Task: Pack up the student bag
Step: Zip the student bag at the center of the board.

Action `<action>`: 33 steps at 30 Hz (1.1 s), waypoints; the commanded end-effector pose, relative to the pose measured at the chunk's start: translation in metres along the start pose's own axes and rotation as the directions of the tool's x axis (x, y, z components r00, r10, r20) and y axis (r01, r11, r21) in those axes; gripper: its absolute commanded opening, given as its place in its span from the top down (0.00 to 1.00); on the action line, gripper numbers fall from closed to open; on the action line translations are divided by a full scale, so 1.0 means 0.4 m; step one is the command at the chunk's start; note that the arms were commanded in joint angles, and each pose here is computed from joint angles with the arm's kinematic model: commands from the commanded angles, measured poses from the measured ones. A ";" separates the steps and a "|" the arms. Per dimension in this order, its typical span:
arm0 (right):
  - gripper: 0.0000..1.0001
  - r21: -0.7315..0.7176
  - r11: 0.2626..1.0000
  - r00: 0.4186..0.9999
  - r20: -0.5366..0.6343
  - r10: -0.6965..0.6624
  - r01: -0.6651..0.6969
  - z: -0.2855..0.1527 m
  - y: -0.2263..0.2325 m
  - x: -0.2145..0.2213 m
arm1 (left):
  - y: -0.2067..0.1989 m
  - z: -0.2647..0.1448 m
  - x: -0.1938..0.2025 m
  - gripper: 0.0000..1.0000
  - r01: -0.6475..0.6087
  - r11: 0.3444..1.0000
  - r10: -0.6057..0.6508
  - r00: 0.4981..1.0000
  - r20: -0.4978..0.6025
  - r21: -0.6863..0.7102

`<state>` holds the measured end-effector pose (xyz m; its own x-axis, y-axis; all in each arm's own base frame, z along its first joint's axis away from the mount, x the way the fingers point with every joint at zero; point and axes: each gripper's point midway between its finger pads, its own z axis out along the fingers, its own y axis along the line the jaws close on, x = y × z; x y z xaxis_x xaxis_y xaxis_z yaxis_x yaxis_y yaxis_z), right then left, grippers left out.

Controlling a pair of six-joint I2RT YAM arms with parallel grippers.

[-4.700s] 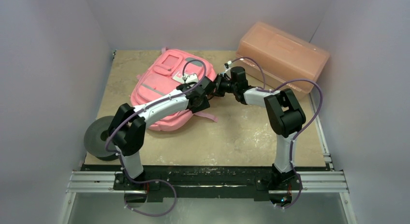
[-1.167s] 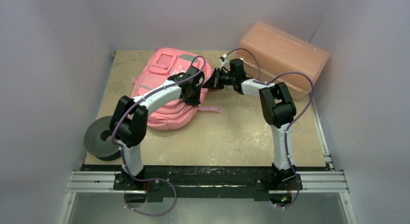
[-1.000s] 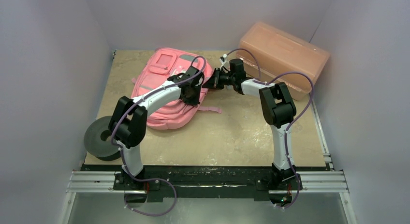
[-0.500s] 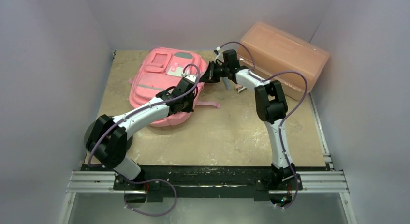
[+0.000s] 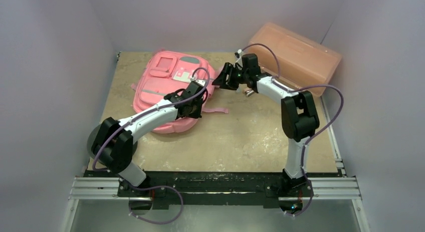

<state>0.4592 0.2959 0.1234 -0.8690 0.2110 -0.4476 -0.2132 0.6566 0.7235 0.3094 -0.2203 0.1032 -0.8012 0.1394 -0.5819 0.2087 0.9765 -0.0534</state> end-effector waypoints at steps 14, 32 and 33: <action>0.51 -0.215 0.955 0.978 -0.039 0.203 -0.207 0.053 0.150 0.204 | -0.066 -0.078 -0.077 1.00 -0.072 0.992 0.063 0.994 0.095 0.099; 0.47 -0.227 0.926 0.953 -0.108 0.282 -0.300 0.002 0.104 0.287 | -0.045 -0.065 -0.096 1.00 -0.495 0.836 0.533 0.835 0.137 -0.236; 0.46 -0.221 0.929 0.954 -0.112 0.277 -0.296 -0.005 0.099 0.289 | -0.044 -0.064 -0.097 1.00 -0.505 0.828 0.545 0.827 0.139 -0.243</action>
<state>0.3600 0.3519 0.0964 -0.9289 0.3177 -0.1901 -0.0470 0.4082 0.9117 0.2992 -0.2279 0.1150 -0.5971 0.5758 -0.5586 0.4626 0.8160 0.3467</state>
